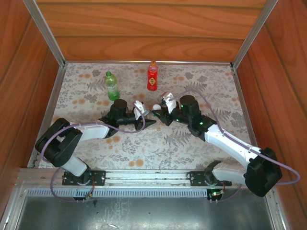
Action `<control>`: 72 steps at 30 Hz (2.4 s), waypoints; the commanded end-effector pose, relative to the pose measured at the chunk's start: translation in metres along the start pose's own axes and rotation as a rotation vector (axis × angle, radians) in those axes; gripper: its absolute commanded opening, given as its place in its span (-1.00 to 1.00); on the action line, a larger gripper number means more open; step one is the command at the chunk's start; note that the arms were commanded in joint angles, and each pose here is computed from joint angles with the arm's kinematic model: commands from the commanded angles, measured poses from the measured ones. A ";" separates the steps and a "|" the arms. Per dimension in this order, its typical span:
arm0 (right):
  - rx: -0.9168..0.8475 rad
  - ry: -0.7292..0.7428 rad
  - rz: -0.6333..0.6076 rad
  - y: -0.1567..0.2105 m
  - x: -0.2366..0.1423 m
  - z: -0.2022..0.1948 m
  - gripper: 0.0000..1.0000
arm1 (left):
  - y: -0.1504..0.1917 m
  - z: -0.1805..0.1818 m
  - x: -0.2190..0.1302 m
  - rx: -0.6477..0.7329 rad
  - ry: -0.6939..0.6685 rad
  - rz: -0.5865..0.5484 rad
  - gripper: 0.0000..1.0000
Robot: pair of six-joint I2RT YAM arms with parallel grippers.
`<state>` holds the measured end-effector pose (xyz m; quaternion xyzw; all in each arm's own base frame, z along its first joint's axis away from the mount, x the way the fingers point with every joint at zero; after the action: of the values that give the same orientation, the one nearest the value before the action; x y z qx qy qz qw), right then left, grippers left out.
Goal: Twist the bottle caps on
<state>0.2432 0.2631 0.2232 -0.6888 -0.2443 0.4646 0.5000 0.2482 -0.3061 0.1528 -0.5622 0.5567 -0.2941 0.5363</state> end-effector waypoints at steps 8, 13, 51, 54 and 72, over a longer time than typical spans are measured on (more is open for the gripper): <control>-0.002 0.034 -0.029 -0.019 -0.004 -0.007 -0.32 | -0.017 0.000 -0.006 0.059 -0.052 -0.055 0.63; -0.014 0.180 -0.027 -0.022 -0.006 -0.035 -0.33 | -0.023 0.006 -0.013 0.059 -0.122 -0.076 1.00; 0.044 0.525 0.122 0.037 0.052 -0.269 0.15 | -0.025 0.080 -0.130 -0.133 -0.703 -0.280 1.00; 0.021 0.542 0.114 0.026 0.042 -0.268 0.50 | -0.028 0.087 -0.138 -0.127 -0.742 -0.293 1.00; -0.133 0.329 0.018 -0.029 0.005 -0.167 0.87 | -0.042 0.160 -0.194 -0.195 -0.891 -0.340 1.00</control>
<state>0.4142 0.1890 0.2724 -0.7977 -0.1673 0.2959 0.4981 0.3584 -0.0879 0.1947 -0.7575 0.1917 -0.0395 0.6229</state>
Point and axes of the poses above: each hand's point on the last joint's axis, 136 mm out from that joint toward the fingers, its own x axis out along the fingers, its own z axis along the line the jaws close on, y = z × x, the point moved 3 cm from there along -x, back along the fingers, and after that the axes turned 11 degrees about -x, right-handed, at the moved point
